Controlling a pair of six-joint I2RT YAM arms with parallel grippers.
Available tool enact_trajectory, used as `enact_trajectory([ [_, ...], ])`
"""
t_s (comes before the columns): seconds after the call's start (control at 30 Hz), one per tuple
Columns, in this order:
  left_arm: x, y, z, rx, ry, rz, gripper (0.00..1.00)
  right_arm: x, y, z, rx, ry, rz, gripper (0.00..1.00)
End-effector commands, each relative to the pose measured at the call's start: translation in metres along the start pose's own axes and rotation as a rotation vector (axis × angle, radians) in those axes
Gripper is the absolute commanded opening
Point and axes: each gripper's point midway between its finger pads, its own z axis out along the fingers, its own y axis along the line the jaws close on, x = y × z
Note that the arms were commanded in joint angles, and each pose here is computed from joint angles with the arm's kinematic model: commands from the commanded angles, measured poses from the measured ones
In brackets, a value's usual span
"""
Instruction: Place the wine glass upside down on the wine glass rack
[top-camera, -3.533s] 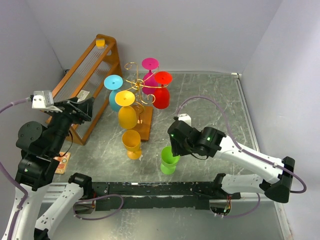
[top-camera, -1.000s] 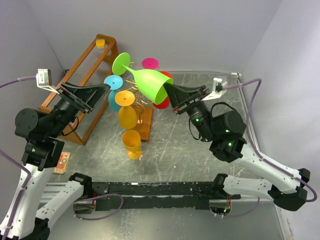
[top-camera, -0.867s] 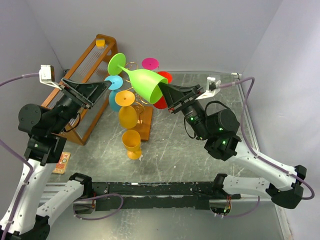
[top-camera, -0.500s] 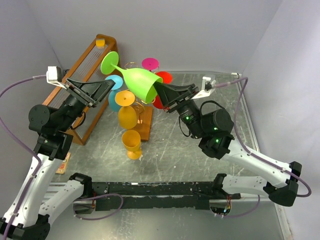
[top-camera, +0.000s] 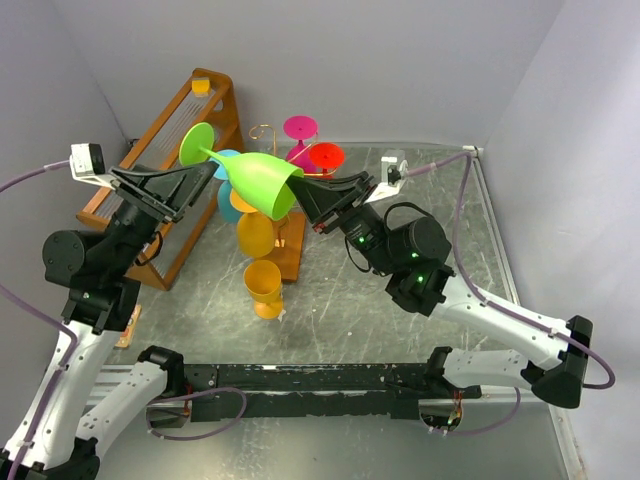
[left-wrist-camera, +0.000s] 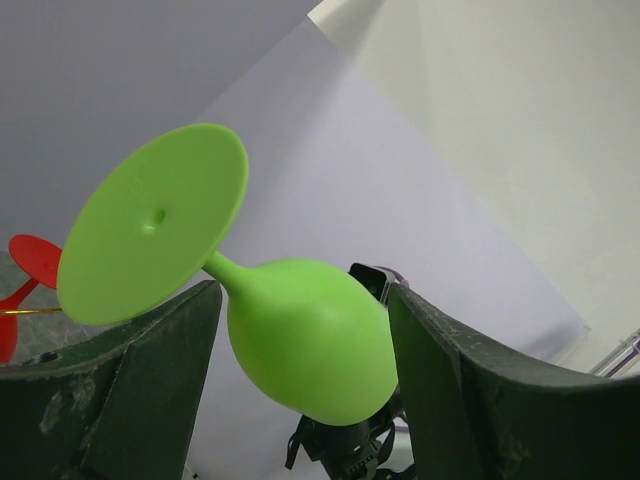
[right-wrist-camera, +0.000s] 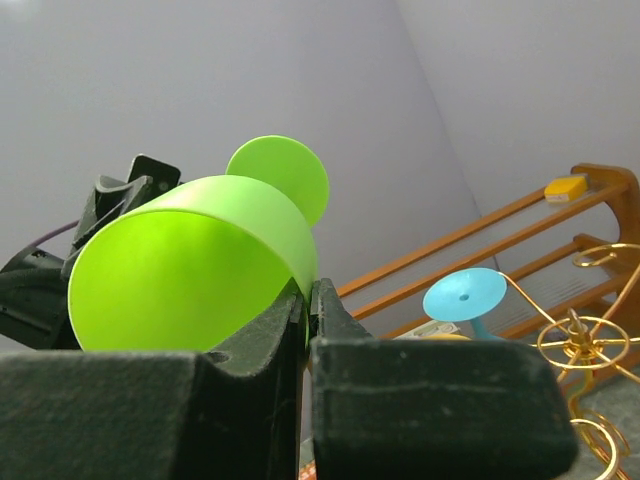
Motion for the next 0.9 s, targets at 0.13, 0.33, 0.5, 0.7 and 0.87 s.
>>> enact_trajectory([
  [0.13, -0.017, 0.003, -0.004, -0.044, -0.098, 0.030, 0.72, 0.009, 0.024, -0.001, -0.139, 0.028, 0.020, 0.00],
  [0.33, -0.020, 0.002, -0.005, -0.039, -0.116, 0.042, 0.64, 0.021, 0.029, 0.000, -0.177, 0.076, 0.013, 0.00],
  [0.5, -0.018, 0.008, -0.003, -0.071, -0.100, 0.042, 0.63, 0.024, 0.033, 0.001, -0.202, 0.087, 0.013, 0.00],
  [0.7, -0.016, 0.022, -0.002, -0.149, -0.077, 0.045, 0.70, 0.019, 0.024, 0.006, -0.143, 0.058, 0.010, 0.00],
  [0.87, -0.014, 0.024, 0.001, -0.145, -0.065, 0.034, 0.68, 0.023, 0.023, 0.008, -0.143, 0.067, 0.013, 0.00],
])
